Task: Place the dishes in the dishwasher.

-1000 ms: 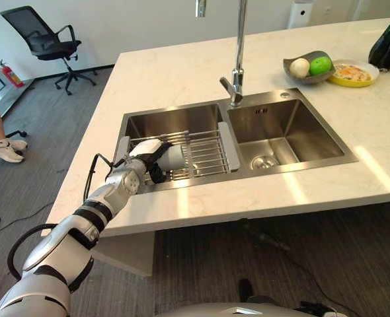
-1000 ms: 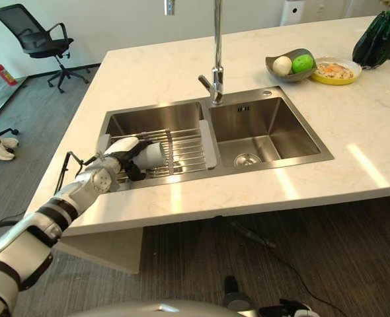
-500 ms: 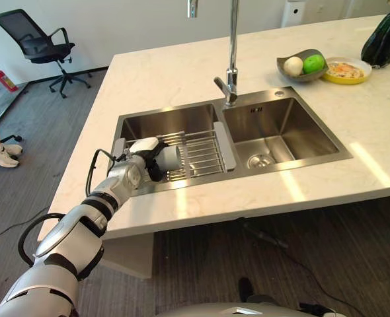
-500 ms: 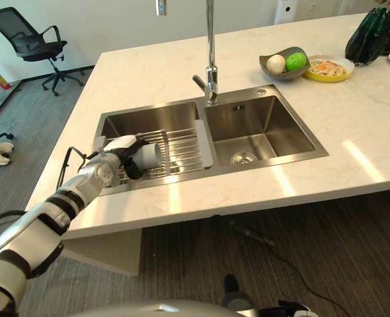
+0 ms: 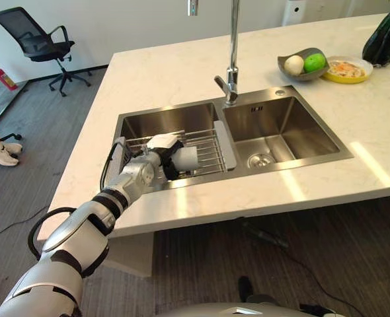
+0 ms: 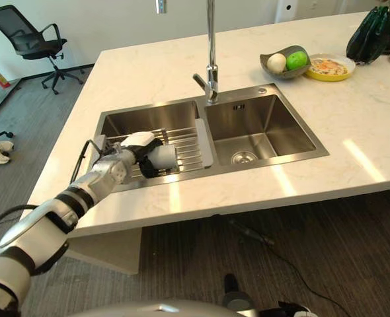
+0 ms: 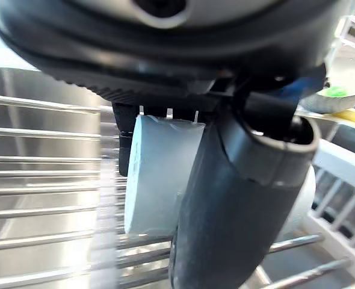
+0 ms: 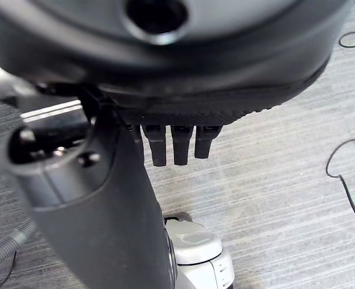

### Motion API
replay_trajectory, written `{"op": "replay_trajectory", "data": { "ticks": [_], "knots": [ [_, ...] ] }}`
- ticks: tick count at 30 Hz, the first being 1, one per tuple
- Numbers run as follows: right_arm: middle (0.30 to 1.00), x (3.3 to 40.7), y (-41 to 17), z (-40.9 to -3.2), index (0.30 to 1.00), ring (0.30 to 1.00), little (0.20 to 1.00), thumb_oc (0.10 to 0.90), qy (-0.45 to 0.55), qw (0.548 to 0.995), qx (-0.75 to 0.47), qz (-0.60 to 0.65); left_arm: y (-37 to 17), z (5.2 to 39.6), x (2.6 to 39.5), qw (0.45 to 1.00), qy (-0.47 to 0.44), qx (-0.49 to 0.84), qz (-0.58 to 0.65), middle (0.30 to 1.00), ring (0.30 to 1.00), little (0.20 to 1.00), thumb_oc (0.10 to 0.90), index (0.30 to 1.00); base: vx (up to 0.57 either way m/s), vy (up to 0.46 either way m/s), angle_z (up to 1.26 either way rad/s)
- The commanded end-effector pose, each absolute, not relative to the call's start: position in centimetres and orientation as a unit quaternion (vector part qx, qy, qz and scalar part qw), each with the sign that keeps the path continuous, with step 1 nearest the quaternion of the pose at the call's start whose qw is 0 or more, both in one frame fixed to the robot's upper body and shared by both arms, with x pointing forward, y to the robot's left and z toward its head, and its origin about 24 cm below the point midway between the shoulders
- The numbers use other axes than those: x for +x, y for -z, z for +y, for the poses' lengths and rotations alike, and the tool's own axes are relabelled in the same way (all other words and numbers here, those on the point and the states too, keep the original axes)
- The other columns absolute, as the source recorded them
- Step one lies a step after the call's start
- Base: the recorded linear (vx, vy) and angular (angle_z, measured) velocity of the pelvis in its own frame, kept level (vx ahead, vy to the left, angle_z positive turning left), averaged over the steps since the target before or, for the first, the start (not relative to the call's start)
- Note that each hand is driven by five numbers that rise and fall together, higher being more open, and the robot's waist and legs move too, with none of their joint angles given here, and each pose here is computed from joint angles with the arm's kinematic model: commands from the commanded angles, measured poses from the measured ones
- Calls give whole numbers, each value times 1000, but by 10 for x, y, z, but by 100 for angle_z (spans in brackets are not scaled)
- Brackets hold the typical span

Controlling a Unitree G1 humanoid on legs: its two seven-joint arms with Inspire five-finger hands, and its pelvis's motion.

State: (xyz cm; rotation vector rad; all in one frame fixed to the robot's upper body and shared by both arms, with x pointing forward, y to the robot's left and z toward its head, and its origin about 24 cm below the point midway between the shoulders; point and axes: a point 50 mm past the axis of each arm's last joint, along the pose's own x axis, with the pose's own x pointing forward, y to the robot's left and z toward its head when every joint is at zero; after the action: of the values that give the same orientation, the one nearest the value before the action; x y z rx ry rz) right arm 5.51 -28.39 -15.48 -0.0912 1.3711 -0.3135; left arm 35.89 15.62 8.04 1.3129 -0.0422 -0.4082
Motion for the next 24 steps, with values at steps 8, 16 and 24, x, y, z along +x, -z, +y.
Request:
{"op": "replay_trajectory", "data": {
  "ticks": [8,16,24],
  "knots": [
    [900,34,160,-274,900,900,900,800,159,756,-29,634,-218,207,331,825,-57,473,-305,300,300,300,400,300,1,-120,19],
    [900,56,162,-259,900,900,900,800,108,784,-40,610,-230,252,279,876,-132,296,-359,300,300,300,400,300,-6,-123,28],
    [900,46,157,-278,900,900,900,800,127,779,-68,610,-211,277,246,898,-196,121,-374,300,300,300,400,300,-160,-76,107]
  ]
}}
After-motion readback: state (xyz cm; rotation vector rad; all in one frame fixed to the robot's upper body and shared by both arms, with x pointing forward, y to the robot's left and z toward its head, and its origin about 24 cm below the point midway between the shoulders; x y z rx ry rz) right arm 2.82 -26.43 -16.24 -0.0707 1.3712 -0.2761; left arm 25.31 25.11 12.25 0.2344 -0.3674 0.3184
